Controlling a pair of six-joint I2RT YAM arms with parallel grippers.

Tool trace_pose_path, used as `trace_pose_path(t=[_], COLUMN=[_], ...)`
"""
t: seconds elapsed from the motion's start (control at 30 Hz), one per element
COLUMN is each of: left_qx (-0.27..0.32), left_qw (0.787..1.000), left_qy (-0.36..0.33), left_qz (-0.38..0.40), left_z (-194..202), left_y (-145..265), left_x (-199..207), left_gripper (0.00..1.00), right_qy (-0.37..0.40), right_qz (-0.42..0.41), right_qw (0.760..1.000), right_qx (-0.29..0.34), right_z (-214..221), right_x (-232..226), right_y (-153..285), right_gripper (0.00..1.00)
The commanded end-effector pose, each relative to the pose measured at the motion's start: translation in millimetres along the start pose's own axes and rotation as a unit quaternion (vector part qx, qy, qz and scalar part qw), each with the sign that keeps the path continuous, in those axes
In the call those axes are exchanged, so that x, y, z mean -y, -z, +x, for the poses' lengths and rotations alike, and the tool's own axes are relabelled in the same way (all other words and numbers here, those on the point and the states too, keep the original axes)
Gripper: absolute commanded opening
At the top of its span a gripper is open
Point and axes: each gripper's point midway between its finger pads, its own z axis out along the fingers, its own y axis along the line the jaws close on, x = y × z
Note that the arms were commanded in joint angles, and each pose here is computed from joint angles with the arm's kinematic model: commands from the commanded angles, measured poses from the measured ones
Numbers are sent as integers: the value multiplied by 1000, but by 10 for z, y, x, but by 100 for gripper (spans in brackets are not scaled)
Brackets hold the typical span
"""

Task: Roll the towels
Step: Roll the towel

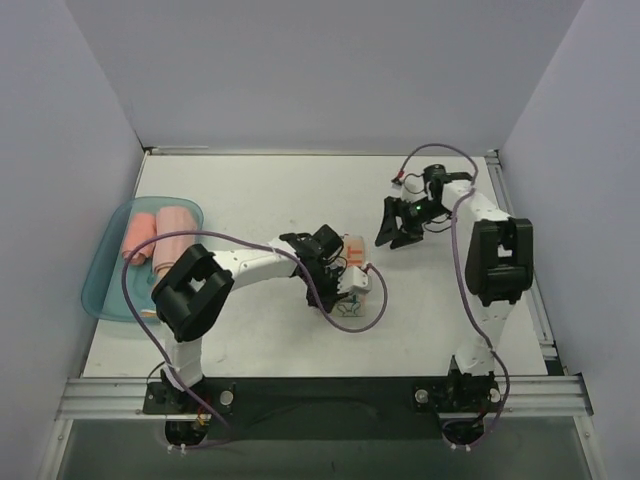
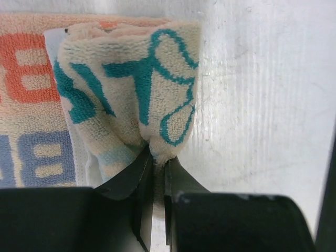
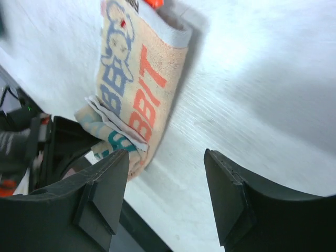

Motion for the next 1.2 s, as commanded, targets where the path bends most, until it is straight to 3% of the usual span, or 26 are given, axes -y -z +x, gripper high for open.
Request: trace_pose_path(t=[0.0, 0.13, 0.3, 0.47, 0.7, 0.87, 1.03, 1.17], left_qx=[-52, -71, -80, -121, -149, -159, -159, -155], left_qw=[978, 953, 939, 917, 902, 894, 893, 891], left_qy=[126, 198, 251, 304, 331, 335, 339, 344], left_qz=[157, 218, 220, 228, 235, 250, 251, 252], left_z=[367, 410, 398, 569, 676, 735, 800, 828], left_y=[65, 32, -19, -146, -279, -299, -296, -296], left_x=[402, 298, -3, -80, -145, -129, -159, -192], left_gripper=[5, 5, 5, 5, 5, 9, 11, 12], right_qy=[65, 112, 191, 283, 433, 517, 580, 597], right_qz=[3, 22, 43, 58, 73, 117, 164, 178], right_qw=[993, 983, 965, 949, 898, 847, 797, 780], right_qx=[95, 145, 176, 124, 32, -34, -38, -52], right_z=[-81, 88, 441, 876, 1302, 1271, 1099, 1067], right_x=[-348, -479, -751, -918, -1283, -1319, -1333, -1276], right_y=[780, 1079, 1336, 1309, 903, 359, -143, -462], right_gripper=[59, 54, 51, 47, 49, 53, 61, 67])
